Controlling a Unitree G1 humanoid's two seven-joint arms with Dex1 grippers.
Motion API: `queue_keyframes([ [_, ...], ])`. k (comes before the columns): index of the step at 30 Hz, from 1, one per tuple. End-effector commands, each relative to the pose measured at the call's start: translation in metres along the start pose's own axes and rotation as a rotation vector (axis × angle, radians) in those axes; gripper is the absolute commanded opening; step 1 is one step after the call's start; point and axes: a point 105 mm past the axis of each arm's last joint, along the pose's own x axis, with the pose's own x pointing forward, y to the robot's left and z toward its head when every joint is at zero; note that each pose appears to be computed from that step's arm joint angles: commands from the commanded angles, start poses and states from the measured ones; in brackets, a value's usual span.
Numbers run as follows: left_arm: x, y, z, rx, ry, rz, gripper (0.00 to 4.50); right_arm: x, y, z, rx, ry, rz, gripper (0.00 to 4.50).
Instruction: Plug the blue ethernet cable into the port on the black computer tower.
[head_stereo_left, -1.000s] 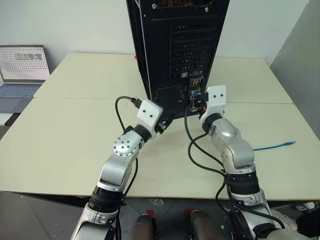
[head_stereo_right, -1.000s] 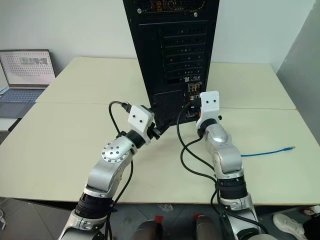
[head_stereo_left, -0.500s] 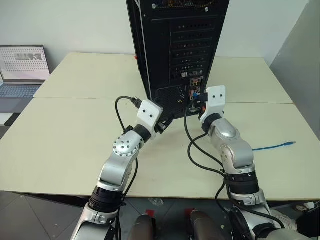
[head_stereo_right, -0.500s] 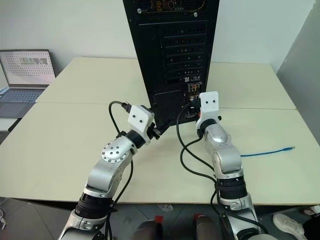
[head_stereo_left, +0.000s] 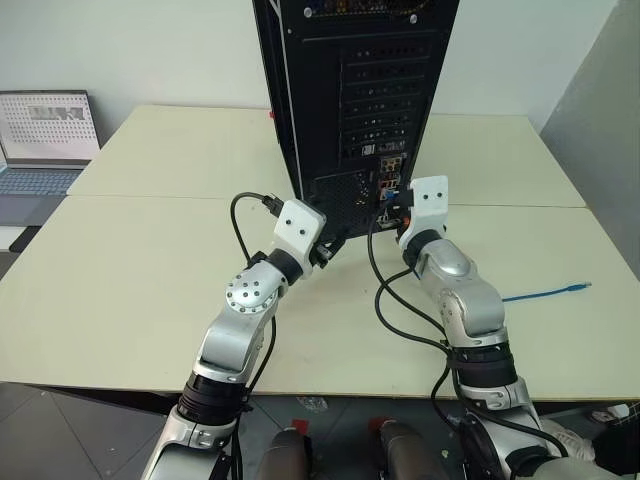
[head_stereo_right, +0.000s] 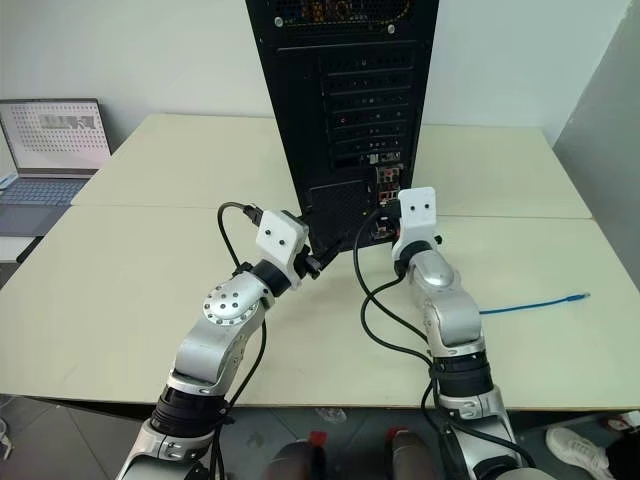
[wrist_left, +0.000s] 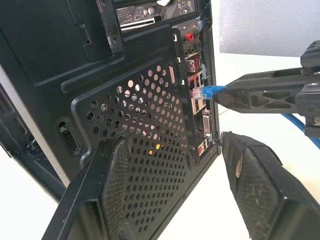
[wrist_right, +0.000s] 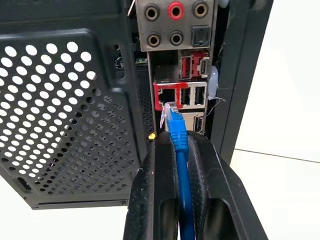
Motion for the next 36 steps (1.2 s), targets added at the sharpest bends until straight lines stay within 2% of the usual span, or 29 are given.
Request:
queue_keyframes([
  [1, -0.001, 0.001, 0.017, 0.02, -0.061, 0.009, 3.01, 0.0, 0.001, 0.026, -0.006, -0.094, 0.0, 0.0],
  [27, -0.001, 0.001, 0.016, 0.02, -0.06, 0.011, 3.01, 0.001, 0.022, 0.033, 0.031, -0.108, 0.097, 0.0],
  [36, -0.001, 0.001, 0.016, 0.018, -0.059, 0.01, 3.01, 0.004, 0.012, 0.03, 0.002, -0.097, 0.027, 0.0],
])
